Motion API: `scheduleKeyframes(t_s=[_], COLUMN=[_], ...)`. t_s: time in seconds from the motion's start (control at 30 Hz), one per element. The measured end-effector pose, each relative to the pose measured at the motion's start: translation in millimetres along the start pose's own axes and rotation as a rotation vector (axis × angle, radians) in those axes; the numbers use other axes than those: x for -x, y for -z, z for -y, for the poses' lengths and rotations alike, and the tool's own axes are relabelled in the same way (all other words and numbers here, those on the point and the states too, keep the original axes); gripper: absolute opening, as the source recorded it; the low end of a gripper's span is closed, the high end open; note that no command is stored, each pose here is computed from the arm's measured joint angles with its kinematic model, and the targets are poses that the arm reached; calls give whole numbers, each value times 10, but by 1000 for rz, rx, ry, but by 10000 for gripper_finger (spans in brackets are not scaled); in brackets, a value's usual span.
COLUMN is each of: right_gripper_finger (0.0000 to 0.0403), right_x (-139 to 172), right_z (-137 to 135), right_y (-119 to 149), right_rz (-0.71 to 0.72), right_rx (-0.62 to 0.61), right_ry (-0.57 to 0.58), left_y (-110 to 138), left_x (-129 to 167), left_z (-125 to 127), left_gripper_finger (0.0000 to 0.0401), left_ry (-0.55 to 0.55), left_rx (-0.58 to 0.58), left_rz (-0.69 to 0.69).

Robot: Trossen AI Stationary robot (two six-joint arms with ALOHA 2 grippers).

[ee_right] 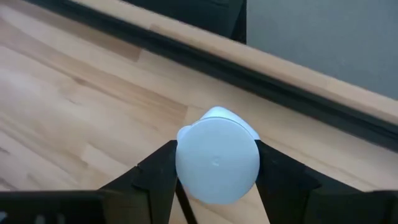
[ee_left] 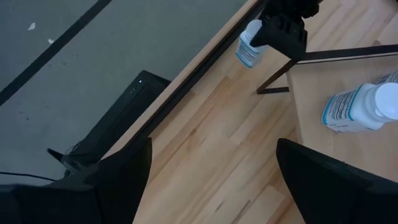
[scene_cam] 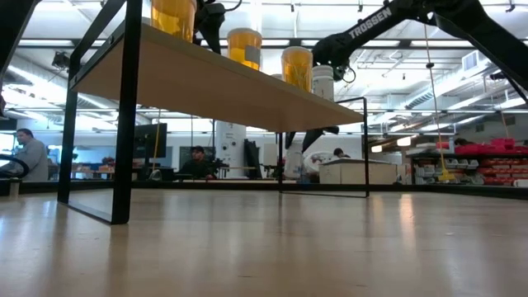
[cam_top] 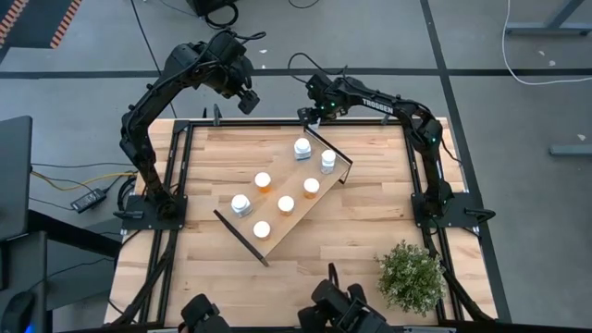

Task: Pick and place medicine bottles onto shelf by color
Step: Put the white pill bottle on the shelf

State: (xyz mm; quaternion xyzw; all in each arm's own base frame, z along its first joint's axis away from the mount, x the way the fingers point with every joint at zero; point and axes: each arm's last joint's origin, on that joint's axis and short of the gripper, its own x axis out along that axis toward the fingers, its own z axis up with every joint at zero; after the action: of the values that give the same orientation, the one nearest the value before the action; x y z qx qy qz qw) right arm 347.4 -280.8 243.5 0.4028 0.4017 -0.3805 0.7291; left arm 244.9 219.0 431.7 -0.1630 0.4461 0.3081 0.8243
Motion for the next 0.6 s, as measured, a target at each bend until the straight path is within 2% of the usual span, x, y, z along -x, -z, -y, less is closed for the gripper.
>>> scheduleKeyframes(t_s=[0.6], right_gripper_finger=[198], right_x=[250], right_z=[-152], right_y=[-102], right_rz=[44], right_rx=[8], right_ry=[-37], left_y=[0], left_x=[0], left_z=[0], left_gripper_finger=[348], left_ry=[0], left_rx=[-50], left_rz=[0])
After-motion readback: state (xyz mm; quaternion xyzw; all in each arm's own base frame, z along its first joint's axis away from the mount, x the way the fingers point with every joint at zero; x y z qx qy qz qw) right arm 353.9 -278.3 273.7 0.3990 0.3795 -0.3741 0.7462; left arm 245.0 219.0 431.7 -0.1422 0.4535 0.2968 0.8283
